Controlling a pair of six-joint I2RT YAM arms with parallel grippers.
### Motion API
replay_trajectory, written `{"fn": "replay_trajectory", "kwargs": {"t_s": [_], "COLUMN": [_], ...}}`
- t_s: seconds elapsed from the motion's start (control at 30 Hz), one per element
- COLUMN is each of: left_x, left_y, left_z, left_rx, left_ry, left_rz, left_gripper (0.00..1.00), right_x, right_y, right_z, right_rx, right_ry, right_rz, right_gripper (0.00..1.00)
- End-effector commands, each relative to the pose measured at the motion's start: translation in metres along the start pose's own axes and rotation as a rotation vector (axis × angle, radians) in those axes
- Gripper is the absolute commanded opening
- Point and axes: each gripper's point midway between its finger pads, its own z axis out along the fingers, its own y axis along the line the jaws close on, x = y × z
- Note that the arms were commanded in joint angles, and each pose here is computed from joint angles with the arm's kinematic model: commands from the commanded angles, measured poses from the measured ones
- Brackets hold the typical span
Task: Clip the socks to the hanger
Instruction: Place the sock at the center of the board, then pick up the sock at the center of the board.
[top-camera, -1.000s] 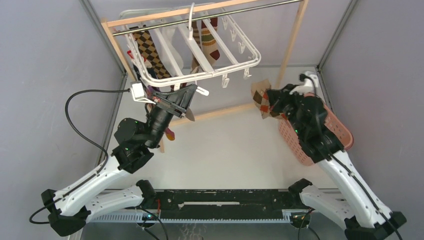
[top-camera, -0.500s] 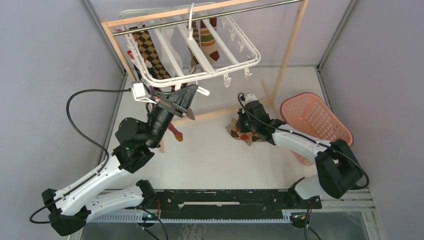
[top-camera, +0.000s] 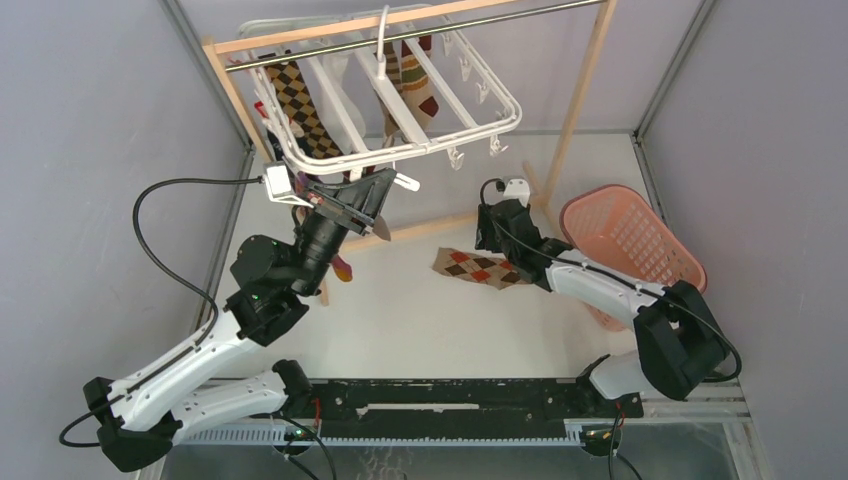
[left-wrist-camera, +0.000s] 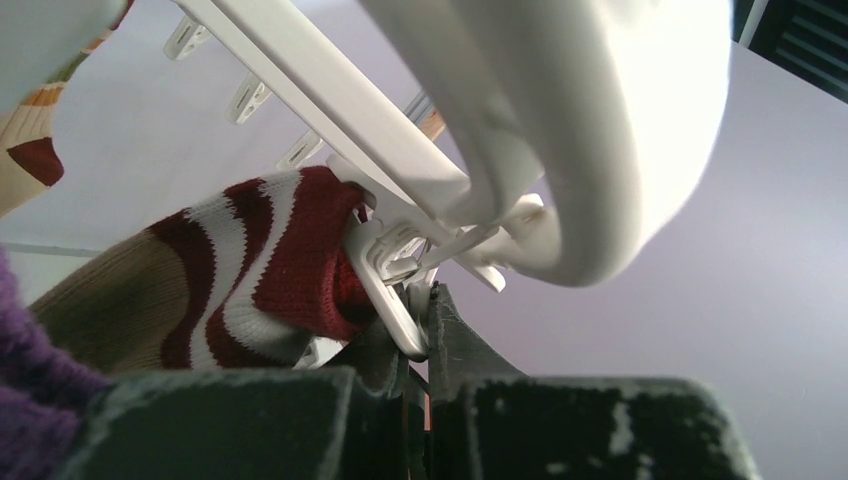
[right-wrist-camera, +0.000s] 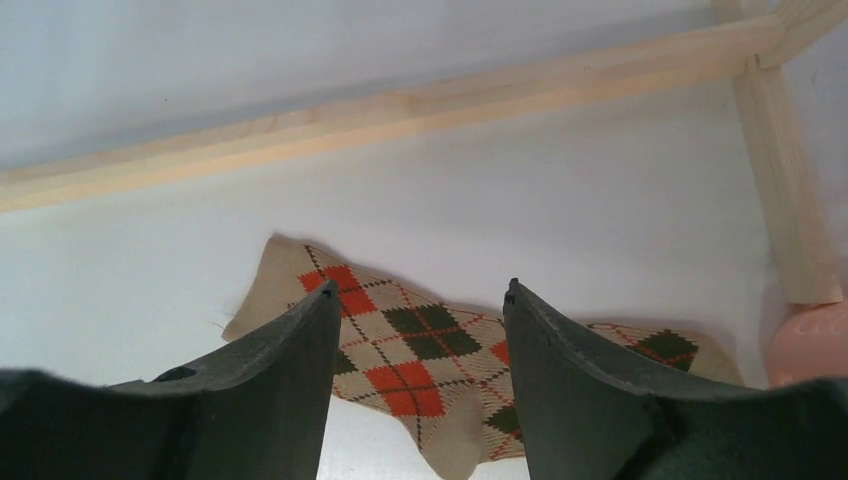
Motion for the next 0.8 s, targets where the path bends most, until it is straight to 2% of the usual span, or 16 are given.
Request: {"fn": "replay_trajectory", "kwargs": {"t_s": [0.0,0.13,0.37,0.57,0.77], "left_x": [0.02,0.019,0.017,0.014,0.015], "left_y": [0.005,0.006,0.006,0.009,0.01], "left_z": [-0.003,-0.004,-0.006,-0.009,-0.01], "left_rx": [0.011,0.009,0.005,-0.006,-0.007], "left_ry": [0.072,0.074,0.071,0.063,0.064], "left_rz": [0.038,0.041,0.044,0.054,0.054], "left_gripper": [0.0,0.0,0.0,0.0,0.0], "right_x": [-0.01,0.005,0.031,0.038,0.054], "right_y": [0.008,0.031,0.064,0.078,0.074], "right_z": [0.006,0.018,0.04,0.048,0.056], "right_rx": [-0.007,-0.054,-0.104,-0.116,-0.057], "right_ry": [-0.041,0.017,0.098,0.12,0.152], "right_rz": [0.042,0.028,-0.032,-0.053,-0.097], "right_gripper": [0.66,0.68,0.78,0.79,0.79]}}
